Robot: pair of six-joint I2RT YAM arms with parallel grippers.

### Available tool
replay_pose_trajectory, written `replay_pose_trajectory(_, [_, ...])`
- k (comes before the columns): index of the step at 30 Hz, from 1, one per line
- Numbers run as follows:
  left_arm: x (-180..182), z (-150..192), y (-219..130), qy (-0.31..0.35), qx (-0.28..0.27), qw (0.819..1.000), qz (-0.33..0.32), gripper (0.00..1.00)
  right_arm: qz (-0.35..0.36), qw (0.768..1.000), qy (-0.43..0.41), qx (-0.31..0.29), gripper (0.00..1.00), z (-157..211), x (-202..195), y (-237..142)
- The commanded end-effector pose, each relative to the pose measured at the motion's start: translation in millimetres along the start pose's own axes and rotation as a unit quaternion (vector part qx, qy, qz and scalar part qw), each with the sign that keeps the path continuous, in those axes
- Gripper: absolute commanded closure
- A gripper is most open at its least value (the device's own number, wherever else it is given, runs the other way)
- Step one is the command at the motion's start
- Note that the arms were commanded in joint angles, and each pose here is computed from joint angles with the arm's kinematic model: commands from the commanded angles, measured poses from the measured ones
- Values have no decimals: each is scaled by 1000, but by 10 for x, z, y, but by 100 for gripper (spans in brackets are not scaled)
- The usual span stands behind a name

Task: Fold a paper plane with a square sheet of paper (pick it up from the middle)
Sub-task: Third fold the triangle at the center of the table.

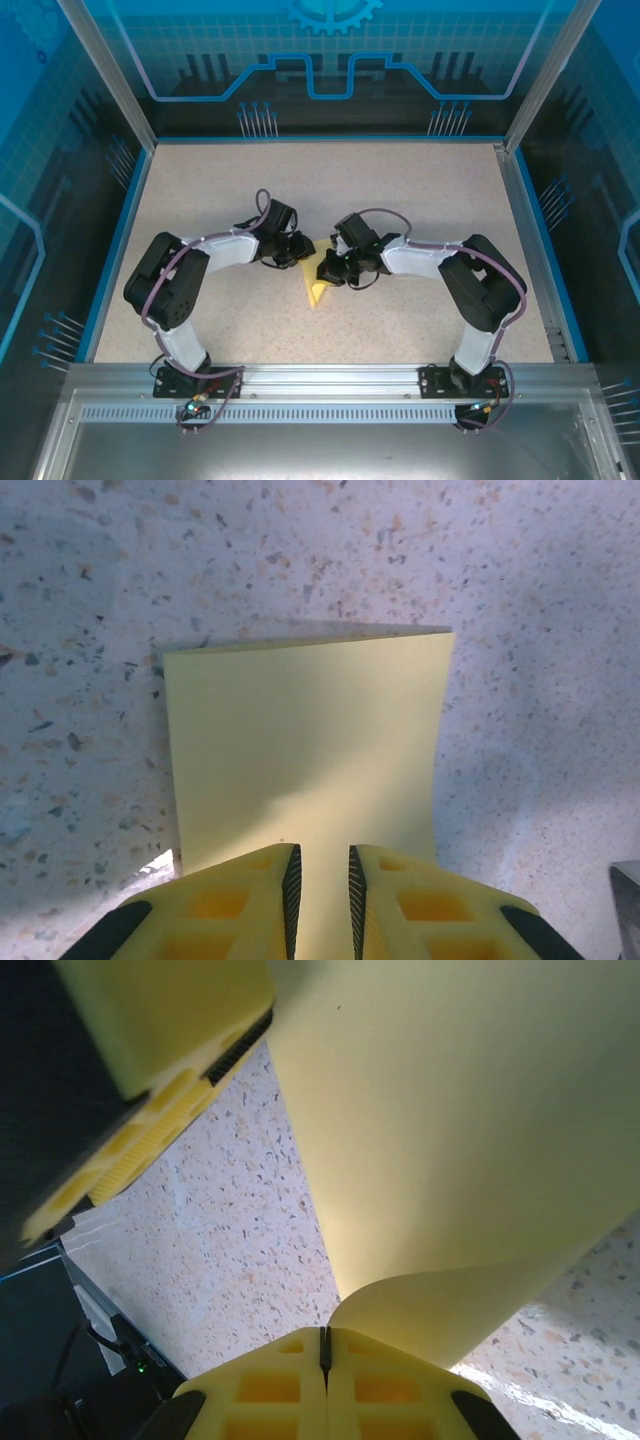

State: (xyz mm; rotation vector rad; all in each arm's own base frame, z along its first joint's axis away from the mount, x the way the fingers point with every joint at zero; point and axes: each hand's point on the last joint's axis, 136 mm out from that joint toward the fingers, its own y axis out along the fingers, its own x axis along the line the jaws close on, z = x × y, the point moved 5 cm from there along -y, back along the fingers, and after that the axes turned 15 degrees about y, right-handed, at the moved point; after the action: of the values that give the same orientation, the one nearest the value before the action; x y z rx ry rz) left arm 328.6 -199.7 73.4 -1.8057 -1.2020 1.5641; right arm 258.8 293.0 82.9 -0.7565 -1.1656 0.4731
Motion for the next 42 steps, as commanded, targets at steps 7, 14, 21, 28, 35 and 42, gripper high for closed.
replay_pose_trajectory(7, [106,28,102,0,21,1000,-23,77,4,1000,-10,-8,94,-50,53,133])
replay_pose_trajectory(14, [119,42,122,0,26,999,-24,77,5,1000,-11,-5,94,-58,53,213])
replay_pose_trajectory(21, [133,58,137,-2,29,999,-25,77,11,1000,-11,-10,94,-96,48,254])
replay_pose_trajectory(28, [128,59,137,-2,30,999,-23,77,12,1000,-14,-9,94,-105,48,284])
replay_pose_trajectory(35, [130,61,138,-2,30,999,-23,77,10,1000,-19,-7,94,-101,64,306])
replay_pose_trajectory(42, [136,70,141,-3,31,999,-23,77,14,1000,-16,-10,94,-114,38,335])
